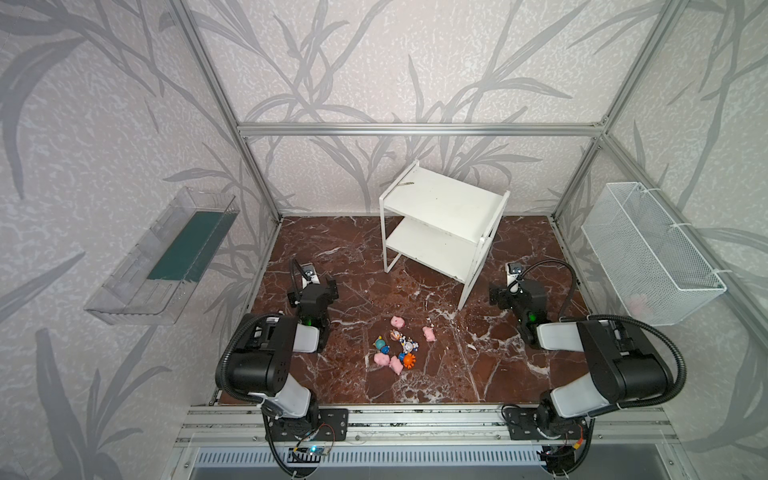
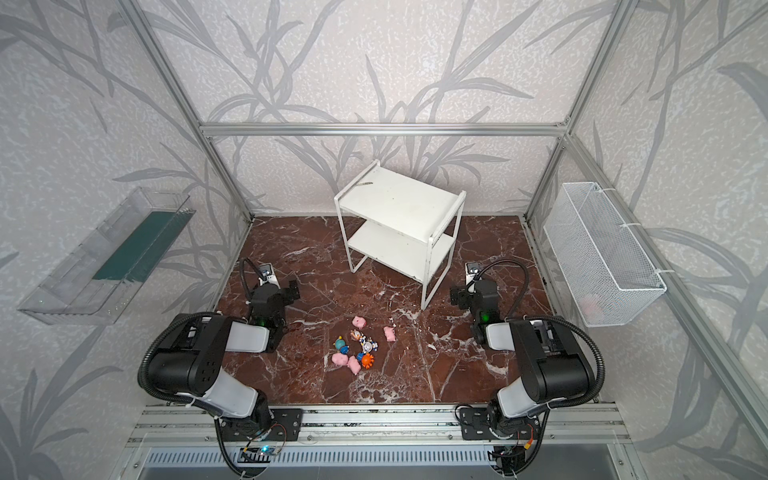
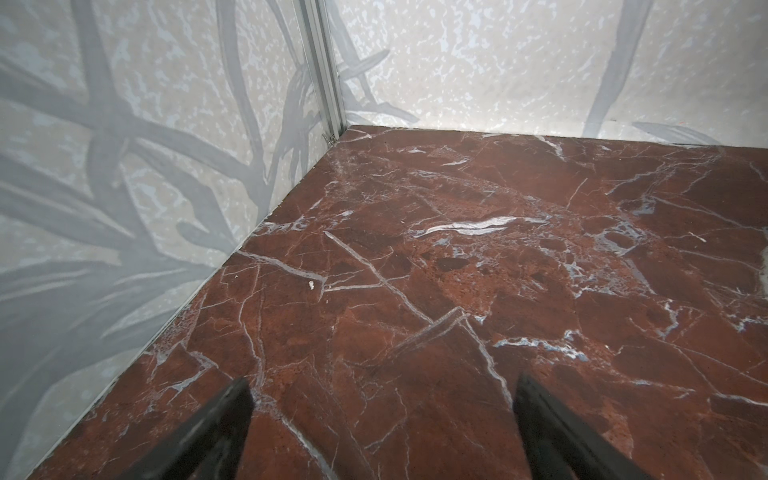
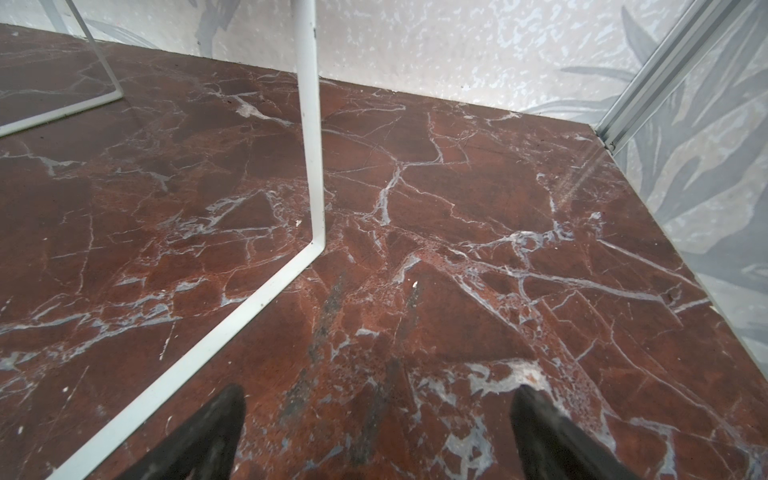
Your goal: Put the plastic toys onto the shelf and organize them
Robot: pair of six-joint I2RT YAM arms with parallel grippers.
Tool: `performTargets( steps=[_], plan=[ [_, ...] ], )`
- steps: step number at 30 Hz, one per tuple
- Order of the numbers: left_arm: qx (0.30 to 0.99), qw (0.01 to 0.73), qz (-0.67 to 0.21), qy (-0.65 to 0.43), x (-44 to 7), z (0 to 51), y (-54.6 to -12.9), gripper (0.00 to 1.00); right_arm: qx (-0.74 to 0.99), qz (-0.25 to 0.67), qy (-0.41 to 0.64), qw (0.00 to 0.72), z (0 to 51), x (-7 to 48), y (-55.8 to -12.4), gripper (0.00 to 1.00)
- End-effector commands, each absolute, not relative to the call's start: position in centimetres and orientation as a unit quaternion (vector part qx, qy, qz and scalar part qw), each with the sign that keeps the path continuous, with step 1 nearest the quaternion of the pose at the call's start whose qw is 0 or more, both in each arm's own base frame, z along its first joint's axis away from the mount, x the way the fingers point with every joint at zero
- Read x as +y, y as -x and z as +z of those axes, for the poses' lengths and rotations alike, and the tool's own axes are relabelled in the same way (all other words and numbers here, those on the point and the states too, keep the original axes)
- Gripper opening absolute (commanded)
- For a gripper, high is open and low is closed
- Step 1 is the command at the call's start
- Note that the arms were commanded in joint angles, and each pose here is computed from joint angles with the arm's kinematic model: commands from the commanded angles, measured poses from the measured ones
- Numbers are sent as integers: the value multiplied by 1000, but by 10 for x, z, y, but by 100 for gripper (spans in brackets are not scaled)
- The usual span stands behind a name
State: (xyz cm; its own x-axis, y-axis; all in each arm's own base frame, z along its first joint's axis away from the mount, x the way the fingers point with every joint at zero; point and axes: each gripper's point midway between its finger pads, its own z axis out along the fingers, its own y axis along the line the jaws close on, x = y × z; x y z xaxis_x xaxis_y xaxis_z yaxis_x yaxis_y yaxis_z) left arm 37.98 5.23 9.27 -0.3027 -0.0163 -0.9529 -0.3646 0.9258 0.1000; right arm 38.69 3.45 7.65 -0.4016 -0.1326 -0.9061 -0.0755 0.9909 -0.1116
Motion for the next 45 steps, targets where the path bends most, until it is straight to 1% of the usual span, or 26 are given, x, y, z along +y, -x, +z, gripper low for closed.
performTargets(
  steps=[1, 17, 21, 23, 26, 27, 29, 31, 33, 35, 38, 42, 45],
  plan=[
    [783, 589, 156, 126, 55, 101, -386, 99, 822, -33, 60, 565, 91, 35, -397, 99],
    [782, 590, 157, 126, 56, 102, -385, 99, 822, -33, 60, 565, 90, 34, -397, 99],
    [771, 608, 155, 108, 47, 114, -380, 99, 822, -33, 59, 565, 91, 34, -397, 99],
    [771, 601, 182, 109, 46, 128, -377, 99, 823, -33, 58, 565, 90, 34, -397, 99],
    [795, 570, 197, 69, 30, 144, -383, 99, 823, -30, 58, 564, 90, 34, -397, 99],
    [795, 563, 210, 81, 30, 150, -382, 99, 825, -20, 57, 562, 90, 33, -398, 99],
    [792, 552, 231, 123, 32, 157, -376, 99, 827, -12, 58, 560, 89, 33, -398, 99],
    [799, 536, 249, 112, 19, 162, -369, 99, 825, -12, 59, 561, 90, 33, -398, 99],
    [782, 537, 299, 108, 7, 175, -358, 99, 826, -12, 60, 561, 90, 33, -398, 99],
    [775, 541, 311, 99, -6, 180, -350, 99, 821, -9, 67, 567, 94, 36, -399, 99],
    [803, 519, 279, 90, -25, 174, -341, 99, 820, -40, 32, 570, 111, 22, -400, 99],
    [858, 460, 205, 102, -38, 157, -320, 99, 876, -66, -50, 475, 114, 0, -382, 99],
    [891, 422, 137, 99, -53, 138, -303, 99, 905, -82, -97, 407, 109, -8, -355, 99]
  ],
)
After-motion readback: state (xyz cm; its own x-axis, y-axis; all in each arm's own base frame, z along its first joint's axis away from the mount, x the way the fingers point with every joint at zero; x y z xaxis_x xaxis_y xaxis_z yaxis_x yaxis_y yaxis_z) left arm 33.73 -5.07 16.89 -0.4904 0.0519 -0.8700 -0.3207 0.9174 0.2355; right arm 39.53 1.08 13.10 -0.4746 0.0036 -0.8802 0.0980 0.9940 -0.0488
